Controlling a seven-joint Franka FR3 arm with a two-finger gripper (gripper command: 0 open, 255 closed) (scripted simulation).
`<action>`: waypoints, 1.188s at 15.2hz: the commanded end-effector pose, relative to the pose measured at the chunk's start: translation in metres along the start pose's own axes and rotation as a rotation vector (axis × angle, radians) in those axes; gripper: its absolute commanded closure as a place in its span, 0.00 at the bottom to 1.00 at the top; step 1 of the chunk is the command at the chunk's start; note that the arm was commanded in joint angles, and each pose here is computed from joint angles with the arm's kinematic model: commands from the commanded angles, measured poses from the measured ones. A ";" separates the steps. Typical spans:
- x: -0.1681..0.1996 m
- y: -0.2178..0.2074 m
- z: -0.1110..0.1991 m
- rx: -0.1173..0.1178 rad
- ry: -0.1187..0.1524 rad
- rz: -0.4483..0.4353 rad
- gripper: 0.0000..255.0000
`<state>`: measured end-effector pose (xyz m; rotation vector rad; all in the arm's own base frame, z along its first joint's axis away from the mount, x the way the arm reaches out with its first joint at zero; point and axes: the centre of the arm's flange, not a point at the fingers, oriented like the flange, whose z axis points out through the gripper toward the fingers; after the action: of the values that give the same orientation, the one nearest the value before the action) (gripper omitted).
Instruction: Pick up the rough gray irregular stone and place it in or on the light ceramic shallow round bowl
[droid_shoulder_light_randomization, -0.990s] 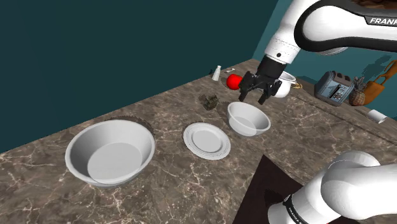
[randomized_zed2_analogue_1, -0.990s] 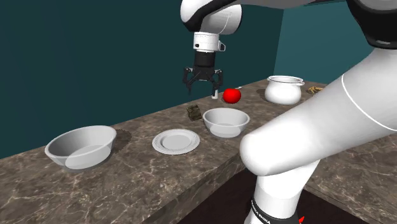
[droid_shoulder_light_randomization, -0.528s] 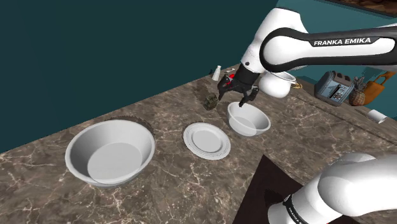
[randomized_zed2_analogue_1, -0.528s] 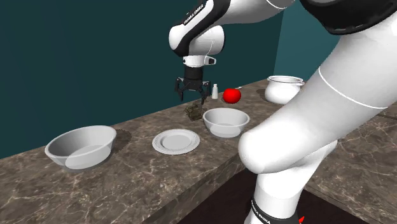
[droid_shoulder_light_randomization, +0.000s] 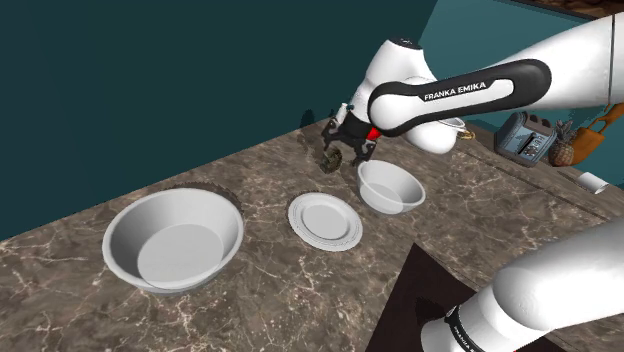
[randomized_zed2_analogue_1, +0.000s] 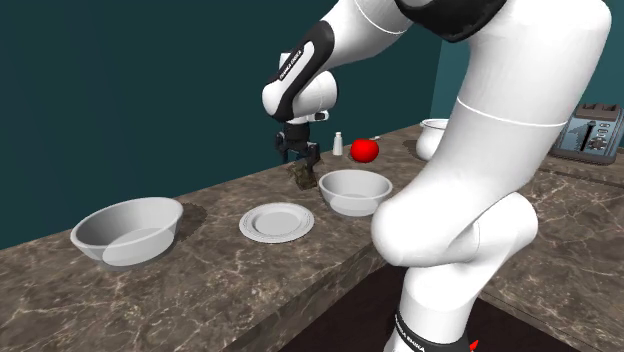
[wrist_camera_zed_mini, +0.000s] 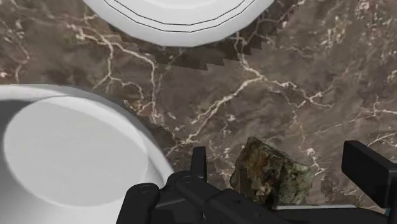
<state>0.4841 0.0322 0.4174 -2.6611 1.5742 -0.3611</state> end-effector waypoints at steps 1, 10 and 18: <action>0.012 -0.011 0.017 0.004 0.037 0.091 0.00; 0.033 -0.023 0.070 0.005 0.083 0.201 0.00; 0.034 -0.023 0.078 0.005 0.083 0.201 0.00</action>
<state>0.5359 0.0071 0.3509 -2.4834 1.8410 -0.4708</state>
